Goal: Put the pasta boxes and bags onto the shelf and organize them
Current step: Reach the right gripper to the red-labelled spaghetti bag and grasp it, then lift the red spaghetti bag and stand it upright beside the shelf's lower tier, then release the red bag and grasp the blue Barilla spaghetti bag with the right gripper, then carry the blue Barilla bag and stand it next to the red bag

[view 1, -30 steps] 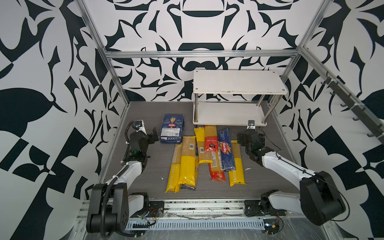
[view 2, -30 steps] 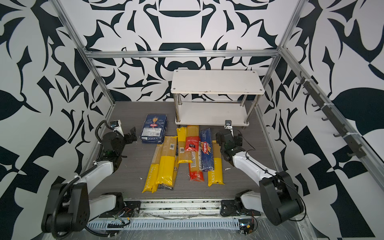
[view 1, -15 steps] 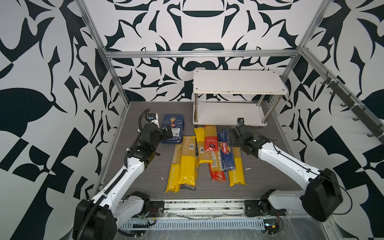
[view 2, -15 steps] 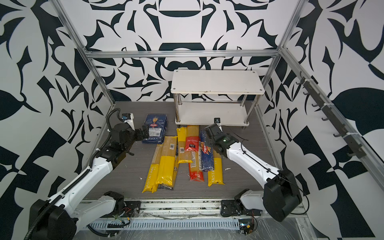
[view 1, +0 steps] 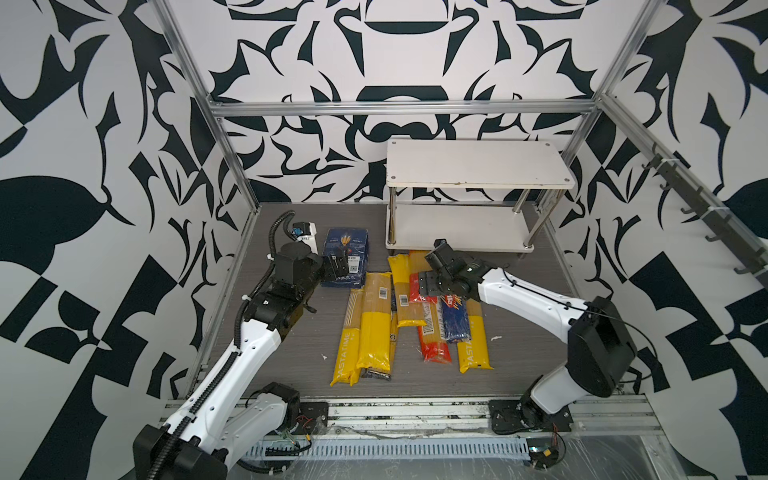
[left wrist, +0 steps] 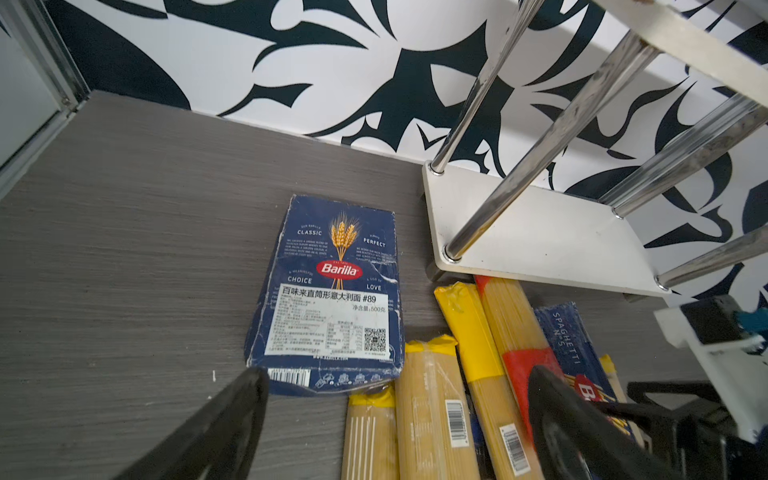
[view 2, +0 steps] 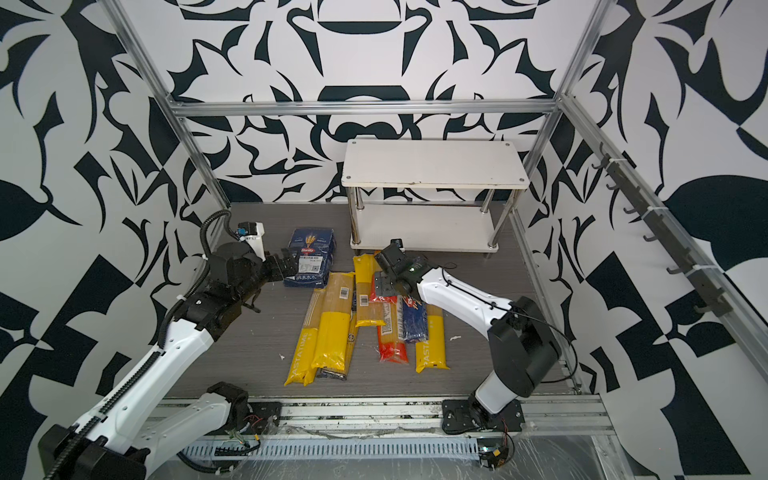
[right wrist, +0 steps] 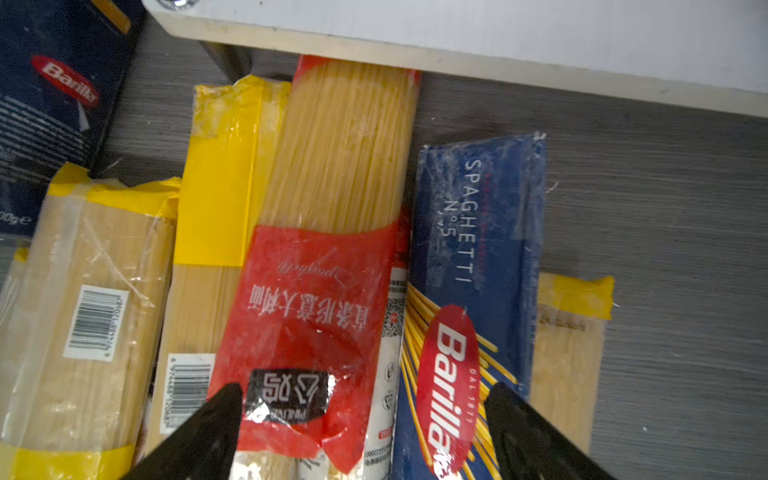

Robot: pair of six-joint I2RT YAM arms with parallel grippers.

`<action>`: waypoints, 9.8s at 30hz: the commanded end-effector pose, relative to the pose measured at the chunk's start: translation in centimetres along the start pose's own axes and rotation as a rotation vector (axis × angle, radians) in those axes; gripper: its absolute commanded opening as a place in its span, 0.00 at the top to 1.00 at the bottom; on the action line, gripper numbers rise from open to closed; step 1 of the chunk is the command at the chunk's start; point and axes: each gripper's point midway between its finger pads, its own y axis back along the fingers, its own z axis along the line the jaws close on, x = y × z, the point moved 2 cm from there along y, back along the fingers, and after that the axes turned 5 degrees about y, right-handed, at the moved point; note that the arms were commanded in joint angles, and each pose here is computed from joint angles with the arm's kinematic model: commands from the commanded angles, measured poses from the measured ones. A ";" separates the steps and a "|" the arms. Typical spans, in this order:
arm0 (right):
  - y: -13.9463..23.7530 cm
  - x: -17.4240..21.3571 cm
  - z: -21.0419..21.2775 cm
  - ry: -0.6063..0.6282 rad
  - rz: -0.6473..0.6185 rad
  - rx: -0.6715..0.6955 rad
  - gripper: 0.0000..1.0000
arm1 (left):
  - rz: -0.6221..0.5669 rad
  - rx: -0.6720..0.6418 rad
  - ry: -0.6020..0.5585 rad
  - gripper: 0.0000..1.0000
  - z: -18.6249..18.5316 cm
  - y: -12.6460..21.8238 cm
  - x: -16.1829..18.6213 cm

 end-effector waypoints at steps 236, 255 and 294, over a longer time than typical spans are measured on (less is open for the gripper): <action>6.6 8.4 -2.0 -0.039 0.038 -0.147 1.00 | 0.119 0.007 -0.150 0.01 -2.4 6.8 6.9; 9.2 -1.2 -9.6 -0.145 -0.169 -0.049 1.00 | 0.130 0.028 -0.150 0.01 -4.3 4.9 6.4; -5.4 -12.4 -22.7 -0.296 -0.036 0.104 0.68 | 0.216 0.128 -0.202 0.01 -7.9 -1.1 5.3</action>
